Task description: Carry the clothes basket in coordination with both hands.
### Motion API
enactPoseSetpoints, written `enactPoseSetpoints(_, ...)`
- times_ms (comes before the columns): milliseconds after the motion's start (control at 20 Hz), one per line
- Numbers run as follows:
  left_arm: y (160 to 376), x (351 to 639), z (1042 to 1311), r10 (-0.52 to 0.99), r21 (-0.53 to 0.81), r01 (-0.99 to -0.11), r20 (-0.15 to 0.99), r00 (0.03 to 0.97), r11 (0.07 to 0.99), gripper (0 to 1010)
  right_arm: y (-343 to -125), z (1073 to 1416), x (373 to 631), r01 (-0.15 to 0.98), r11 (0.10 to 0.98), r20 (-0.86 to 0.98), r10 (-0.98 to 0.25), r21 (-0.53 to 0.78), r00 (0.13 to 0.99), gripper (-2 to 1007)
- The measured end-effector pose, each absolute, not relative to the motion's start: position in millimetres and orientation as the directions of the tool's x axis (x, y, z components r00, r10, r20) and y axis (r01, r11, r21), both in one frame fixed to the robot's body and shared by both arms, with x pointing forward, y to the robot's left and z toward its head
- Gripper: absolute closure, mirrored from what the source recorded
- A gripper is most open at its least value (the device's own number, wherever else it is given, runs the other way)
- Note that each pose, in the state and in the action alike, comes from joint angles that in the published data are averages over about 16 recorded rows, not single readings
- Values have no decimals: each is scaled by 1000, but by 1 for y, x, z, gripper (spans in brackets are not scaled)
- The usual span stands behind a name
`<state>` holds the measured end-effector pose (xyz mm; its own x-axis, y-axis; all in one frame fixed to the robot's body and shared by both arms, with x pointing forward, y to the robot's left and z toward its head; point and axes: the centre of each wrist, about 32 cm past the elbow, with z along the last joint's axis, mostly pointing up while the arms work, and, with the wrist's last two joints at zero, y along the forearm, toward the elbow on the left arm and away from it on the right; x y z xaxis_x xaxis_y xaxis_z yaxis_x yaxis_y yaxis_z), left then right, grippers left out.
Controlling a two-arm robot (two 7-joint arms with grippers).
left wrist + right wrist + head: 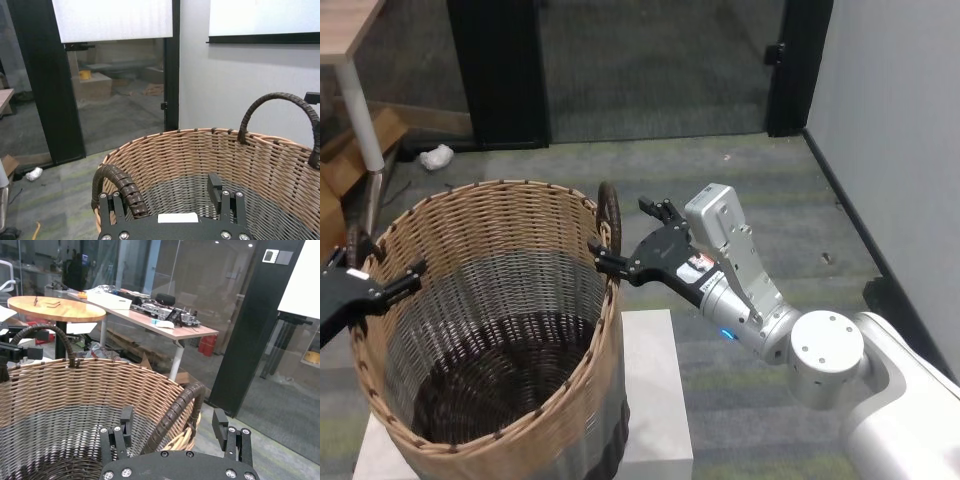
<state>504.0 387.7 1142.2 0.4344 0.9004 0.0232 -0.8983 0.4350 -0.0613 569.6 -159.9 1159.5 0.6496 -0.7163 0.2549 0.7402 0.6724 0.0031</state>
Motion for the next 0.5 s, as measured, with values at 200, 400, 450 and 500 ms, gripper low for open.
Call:
enactPoseSetpoints(200, 387, 504, 1140, 909, -43, -908, 0, 418, 417, 8, -160, 1159, 569, 741, 672, 257, -716, 3, 649, 0)
enactPoseSetpoints(400, 385, 503, 1137, 918, -26, -918, -29, 396, 396, 8, -160, 1159, 569, 742, 671, 258, -717, 4, 647, 0)
enactPoseSetpoints(450, 384, 503, 1136, 921, -20, -922, -35, 388, 387, 8, -160, 1159, 569, 742, 670, 258, -718, 4, 647, 0)
enactPoseSetpoints(500, 383, 502, 1136, 924, -14, -925, -40, 380, 379, 8, -160, 1159, 569, 743, 670, 258, -718, 4, 646, 0)
